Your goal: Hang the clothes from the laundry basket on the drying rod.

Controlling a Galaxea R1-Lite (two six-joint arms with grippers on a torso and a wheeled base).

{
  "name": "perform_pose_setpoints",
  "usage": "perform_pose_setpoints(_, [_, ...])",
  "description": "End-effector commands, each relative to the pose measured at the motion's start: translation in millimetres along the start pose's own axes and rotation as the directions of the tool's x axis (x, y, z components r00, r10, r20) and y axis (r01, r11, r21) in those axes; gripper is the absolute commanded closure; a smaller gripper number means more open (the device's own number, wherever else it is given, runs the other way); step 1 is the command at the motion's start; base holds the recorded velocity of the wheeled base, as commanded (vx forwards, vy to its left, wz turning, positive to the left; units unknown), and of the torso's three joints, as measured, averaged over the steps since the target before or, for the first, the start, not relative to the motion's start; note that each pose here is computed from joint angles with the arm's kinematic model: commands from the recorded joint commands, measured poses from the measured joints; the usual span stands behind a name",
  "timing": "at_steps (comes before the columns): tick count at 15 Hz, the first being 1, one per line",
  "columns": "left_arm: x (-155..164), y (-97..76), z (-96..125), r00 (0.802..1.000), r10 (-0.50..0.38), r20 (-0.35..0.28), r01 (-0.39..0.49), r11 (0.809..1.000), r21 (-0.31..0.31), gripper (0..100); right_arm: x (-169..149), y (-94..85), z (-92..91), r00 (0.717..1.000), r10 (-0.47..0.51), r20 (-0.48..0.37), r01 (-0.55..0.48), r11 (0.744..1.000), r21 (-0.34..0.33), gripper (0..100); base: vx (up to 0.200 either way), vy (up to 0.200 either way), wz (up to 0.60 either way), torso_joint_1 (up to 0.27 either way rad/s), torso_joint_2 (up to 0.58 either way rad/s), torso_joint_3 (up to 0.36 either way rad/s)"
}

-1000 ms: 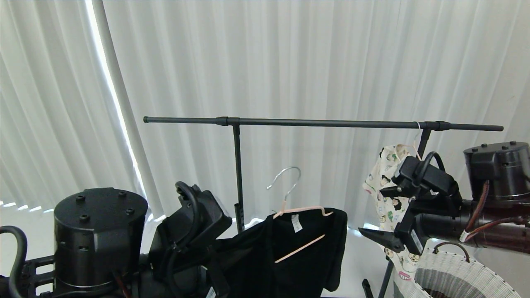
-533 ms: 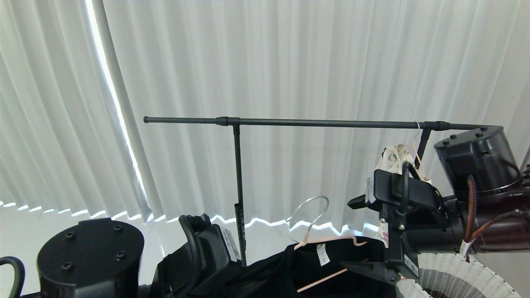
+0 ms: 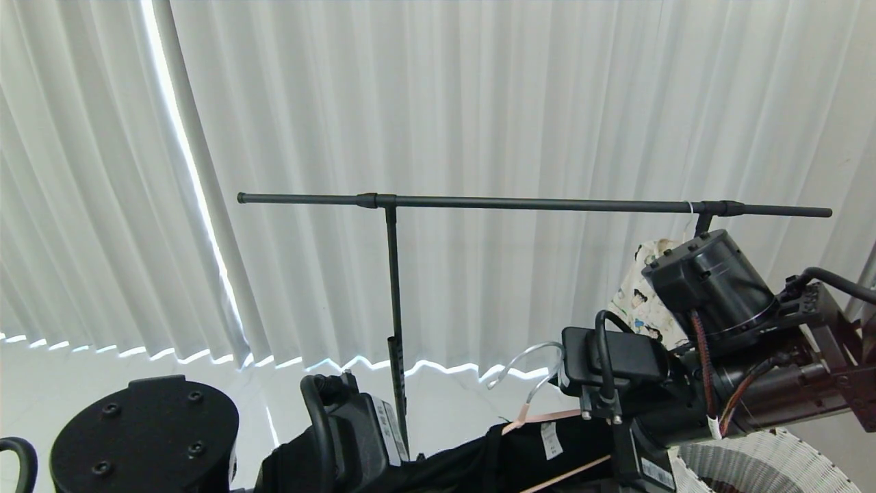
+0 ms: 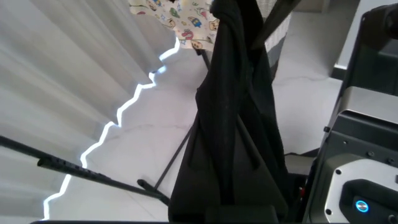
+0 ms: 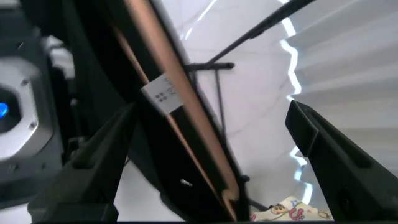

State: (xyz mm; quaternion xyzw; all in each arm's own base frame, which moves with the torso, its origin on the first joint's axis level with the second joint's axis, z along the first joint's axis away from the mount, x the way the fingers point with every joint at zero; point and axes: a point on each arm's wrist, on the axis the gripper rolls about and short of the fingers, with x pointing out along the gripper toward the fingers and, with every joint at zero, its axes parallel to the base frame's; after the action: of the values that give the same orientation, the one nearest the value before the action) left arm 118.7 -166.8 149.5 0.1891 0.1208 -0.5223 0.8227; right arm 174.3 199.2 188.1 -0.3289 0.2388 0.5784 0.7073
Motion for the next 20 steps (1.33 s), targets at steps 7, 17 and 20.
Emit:
perform_pose_setpoints(7, [0.5, -0.5, 1.0, 1.0, -0.01, 0.005, 0.01, 1.0, 0.014, 100, 1.9, 1.3, -1.4, 1.0, 0.022, -0.016, -0.022, 1.0, -0.019, 100, 0.0, 0.0, 0.0, 0.0, 0.0, 0.0])
perform_pose_setpoints(17, [0.8, -0.6, 0.4, 1.0, -0.009, 0.001, 0.009, 0.999, 0.035, 0, 1.4, -1.6, 3.9, 0.999, -0.015, 0.035, 0.019, 0.993, -0.114, 100, 0.0, 0.0, 0.0, 0.0, 0.0, 0.0])
perform_pose_setpoints(20, [-0.2, 6.9, -1.2, 0.999, 0.032, -0.006, -0.032, 0.999, 0.022, 0, -9.6, -4.6, 7.1, 0.994, -0.067, 0.086, 0.082, 0.98, -0.182, 100, 0.0, 0.0, 0.0, 0.0, 0.0, 0.0])
